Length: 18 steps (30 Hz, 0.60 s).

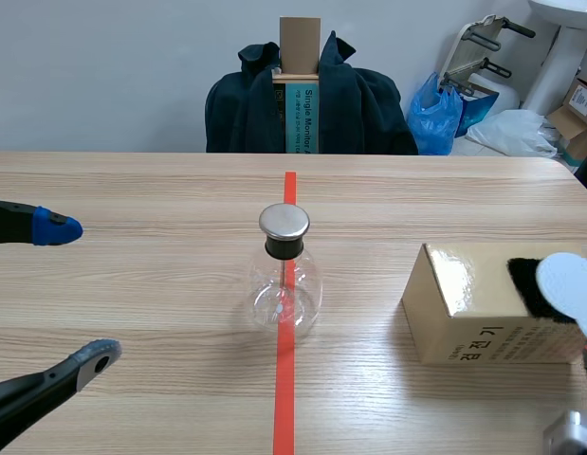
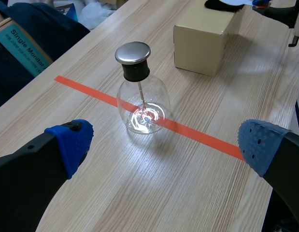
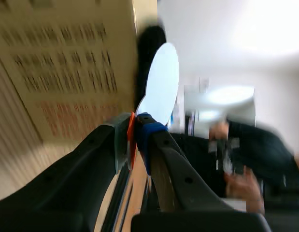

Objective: Do the electroscope experiment.
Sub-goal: 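Rub the plate on the fur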

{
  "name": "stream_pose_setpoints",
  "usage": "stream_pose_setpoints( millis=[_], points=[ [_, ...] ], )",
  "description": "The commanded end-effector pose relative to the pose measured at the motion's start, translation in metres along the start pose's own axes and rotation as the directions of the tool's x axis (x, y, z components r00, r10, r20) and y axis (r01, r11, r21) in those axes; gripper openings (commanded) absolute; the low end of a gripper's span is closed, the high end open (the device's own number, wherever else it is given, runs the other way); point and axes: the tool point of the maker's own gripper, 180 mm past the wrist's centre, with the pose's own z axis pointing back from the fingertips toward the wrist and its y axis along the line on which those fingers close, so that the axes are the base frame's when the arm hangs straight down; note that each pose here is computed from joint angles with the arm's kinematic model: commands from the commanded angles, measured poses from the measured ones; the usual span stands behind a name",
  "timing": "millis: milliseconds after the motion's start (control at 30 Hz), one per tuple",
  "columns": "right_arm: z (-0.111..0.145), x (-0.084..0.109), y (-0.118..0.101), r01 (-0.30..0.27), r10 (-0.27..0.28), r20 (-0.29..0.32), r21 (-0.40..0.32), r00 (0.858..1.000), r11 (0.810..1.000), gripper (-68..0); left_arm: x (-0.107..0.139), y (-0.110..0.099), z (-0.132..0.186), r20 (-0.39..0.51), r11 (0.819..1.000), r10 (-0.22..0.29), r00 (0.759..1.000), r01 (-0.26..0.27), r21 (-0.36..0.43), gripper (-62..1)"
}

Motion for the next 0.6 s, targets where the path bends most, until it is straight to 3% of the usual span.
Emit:
stream_pose_setpoints(
  millis=[0, 67, 200, 333, 567],
  points=[
    [-0.004, -0.015, -0.016, -0.04, 0.037, -0.051, -0.057, 0.998, 0.998, -66.7, 0.006, 0.002, 0.0, 0.031, 1.0, 0.01, 0.999, -0.011, 0.013, 1.4],
    [-0.005, -0.014, -0.016, -0.046, 0.044, -0.038, -0.055, 0.998, 0.997, -66.7, 0.006, 0.002, 0.0, 0.031, 1.0, 0.01, 0.999, -0.011, 0.013, 1.4],
    [-0.005, 0.009, -0.013, -0.053, 0.057, 0.082, -0.049, 0.995, 0.997, -66.7, 0.006, 0.002, 0.0, 0.031, 1.0, 0.01, 0.999, -0.011, 0.013, 1.4],
    [-0.004, 0.021, -0.012, -0.051, 0.058, 0.143, -0.049, 0.988, 0.997, -66.7, 0.006, 0.002, 0.0, 0.031, 1.0, 0.01, 0.999, -0.011, 0.013, 1.4],
    [-0.003, 0.025, -0.012, -0.051, 0.059, 0.169, -0.049, 0.984, 0.997, -66.7, 0.005, 0.002, 0.0, 0.031, 1.0, 0.01, 0.999, -0.011, 0.013, 1.4]
  ],
)
